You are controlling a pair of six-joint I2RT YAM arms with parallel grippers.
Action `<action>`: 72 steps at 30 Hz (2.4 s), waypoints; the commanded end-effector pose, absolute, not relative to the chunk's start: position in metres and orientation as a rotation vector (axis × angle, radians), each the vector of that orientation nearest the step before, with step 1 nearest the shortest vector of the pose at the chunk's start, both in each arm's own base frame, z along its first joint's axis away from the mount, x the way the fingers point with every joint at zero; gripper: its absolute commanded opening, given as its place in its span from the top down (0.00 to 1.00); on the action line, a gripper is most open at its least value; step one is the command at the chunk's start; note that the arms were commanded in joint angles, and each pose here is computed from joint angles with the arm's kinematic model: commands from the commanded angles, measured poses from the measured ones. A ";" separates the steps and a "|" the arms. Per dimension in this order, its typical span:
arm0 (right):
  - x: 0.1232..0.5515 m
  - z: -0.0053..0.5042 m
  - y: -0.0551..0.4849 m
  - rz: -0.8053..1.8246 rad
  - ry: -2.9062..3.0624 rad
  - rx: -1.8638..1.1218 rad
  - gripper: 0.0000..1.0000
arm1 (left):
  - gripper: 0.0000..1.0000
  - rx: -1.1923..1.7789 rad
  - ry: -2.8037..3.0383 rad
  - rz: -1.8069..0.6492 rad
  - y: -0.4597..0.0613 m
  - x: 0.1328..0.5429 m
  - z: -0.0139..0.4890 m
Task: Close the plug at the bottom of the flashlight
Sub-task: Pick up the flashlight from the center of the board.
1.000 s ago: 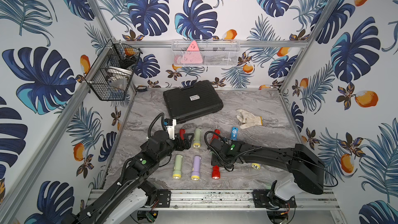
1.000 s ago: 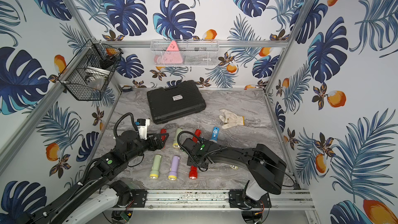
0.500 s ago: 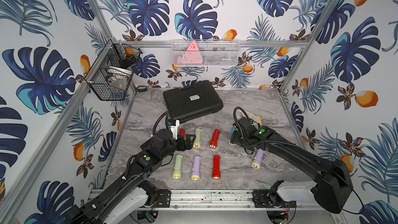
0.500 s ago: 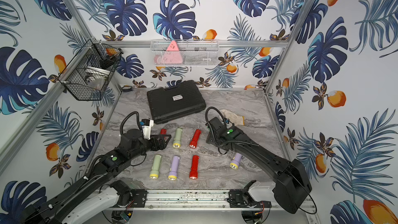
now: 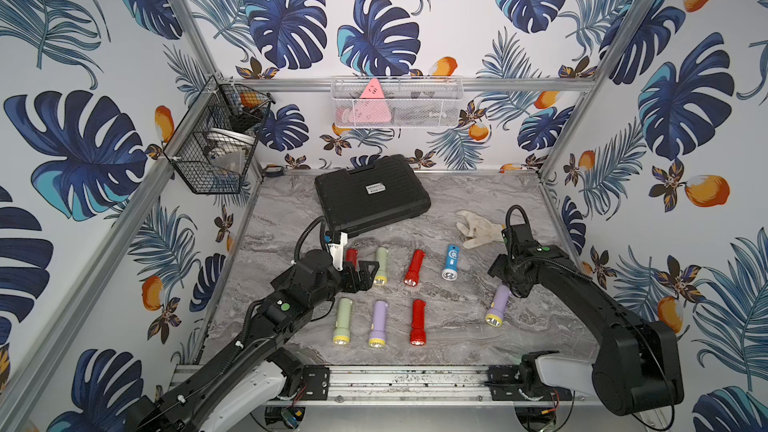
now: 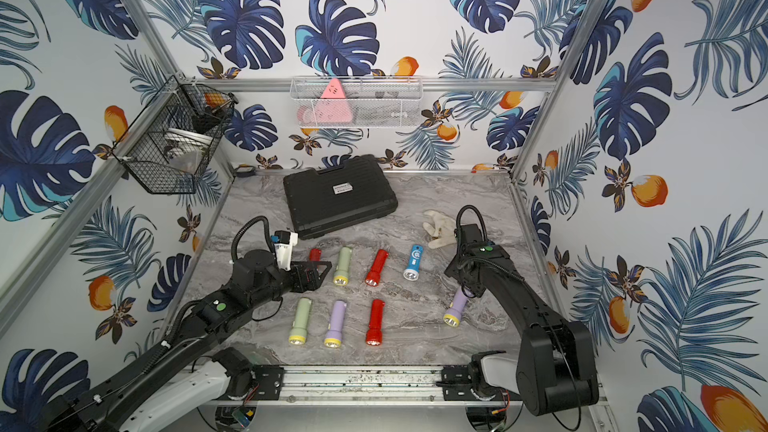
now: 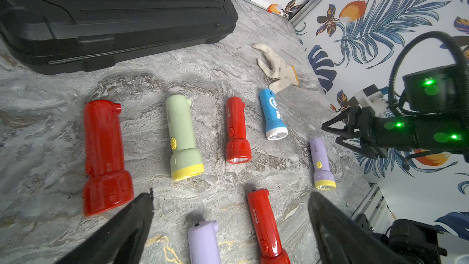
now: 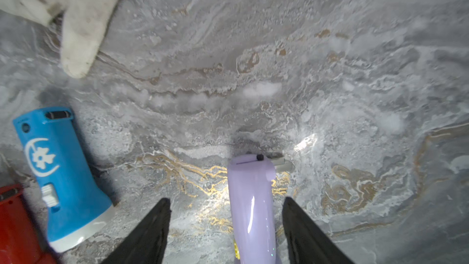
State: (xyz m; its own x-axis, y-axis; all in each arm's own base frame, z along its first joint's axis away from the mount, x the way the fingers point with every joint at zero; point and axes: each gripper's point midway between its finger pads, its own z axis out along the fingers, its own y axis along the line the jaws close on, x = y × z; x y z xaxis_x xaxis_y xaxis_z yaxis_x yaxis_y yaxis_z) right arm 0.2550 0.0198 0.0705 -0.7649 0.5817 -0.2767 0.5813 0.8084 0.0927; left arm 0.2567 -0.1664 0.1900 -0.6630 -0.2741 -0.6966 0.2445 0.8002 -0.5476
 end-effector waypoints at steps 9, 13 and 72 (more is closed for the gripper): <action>0.234 0.038 0.026 0.056 2.759 0.966 0.38 | 0.01 0.003 2.113 -0.821 -0.171 0.261 0.198; 0.229 0.032 0.028 0.076 2.764 0.983 0.41 | 0.01 0.002 2.112 -0.825 -0.172 0.261 0.199; 0.320 0.267 0.196 0.373 1.825 -0.461 1.00 | 0.01 0.018 2.125 -1.160 -0.223 0.272 0.269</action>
